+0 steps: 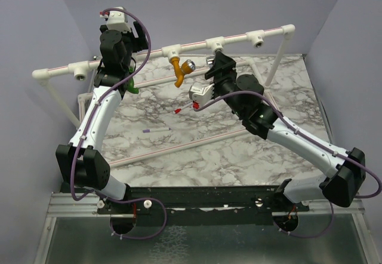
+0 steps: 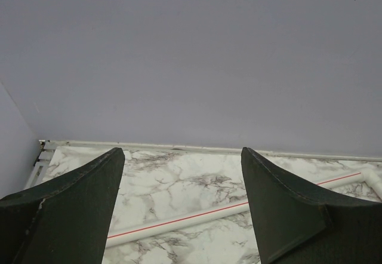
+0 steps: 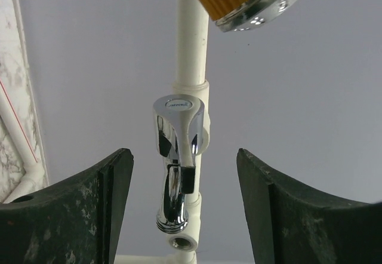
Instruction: Install the water faucets
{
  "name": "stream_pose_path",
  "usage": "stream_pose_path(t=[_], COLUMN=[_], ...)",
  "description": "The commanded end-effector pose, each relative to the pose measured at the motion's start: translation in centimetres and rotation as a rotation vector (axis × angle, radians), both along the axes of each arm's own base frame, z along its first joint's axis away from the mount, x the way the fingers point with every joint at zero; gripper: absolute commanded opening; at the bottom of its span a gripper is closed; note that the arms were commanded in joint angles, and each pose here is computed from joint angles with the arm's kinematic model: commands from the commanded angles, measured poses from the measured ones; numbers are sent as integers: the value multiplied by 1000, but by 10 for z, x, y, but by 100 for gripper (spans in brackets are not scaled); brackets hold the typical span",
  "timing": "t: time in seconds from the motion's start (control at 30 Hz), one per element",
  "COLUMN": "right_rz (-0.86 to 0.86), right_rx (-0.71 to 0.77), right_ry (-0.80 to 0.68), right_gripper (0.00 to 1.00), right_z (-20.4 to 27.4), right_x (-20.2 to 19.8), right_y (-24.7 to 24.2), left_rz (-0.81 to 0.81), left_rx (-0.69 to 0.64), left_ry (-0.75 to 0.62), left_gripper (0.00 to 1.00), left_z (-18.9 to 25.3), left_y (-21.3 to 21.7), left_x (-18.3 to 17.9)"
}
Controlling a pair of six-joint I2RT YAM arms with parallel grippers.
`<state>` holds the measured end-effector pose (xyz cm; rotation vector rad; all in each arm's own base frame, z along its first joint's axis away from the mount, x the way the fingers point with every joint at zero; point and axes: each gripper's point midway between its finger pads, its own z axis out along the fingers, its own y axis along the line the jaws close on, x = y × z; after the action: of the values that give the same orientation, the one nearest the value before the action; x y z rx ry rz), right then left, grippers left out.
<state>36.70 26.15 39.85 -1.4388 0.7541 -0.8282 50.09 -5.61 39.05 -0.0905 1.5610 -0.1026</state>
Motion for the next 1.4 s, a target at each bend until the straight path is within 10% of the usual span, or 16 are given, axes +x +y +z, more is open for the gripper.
stream_pose_path(t=[0.0,0.8,1.07,1.37], right_rz=[-103,-187,-166,-131], right_rx=[37,173,241,453], right_ry=[-30,-16,28,135], right_gripper=[73,43,2,0], right_z=[10,9,5,-2], right_x=[9,26,27,26], right_y=[-11,-5,1,7], left_rz=[7,5,8,6], left_rx=[82,77,79,77], left_ry=[457,456,457,459], left_gripper=[80,80,80,80], left_z=[-157,-156,-156,-157], left_y=[8,8,9,8], left_x=[-9,-9,-9,-9])
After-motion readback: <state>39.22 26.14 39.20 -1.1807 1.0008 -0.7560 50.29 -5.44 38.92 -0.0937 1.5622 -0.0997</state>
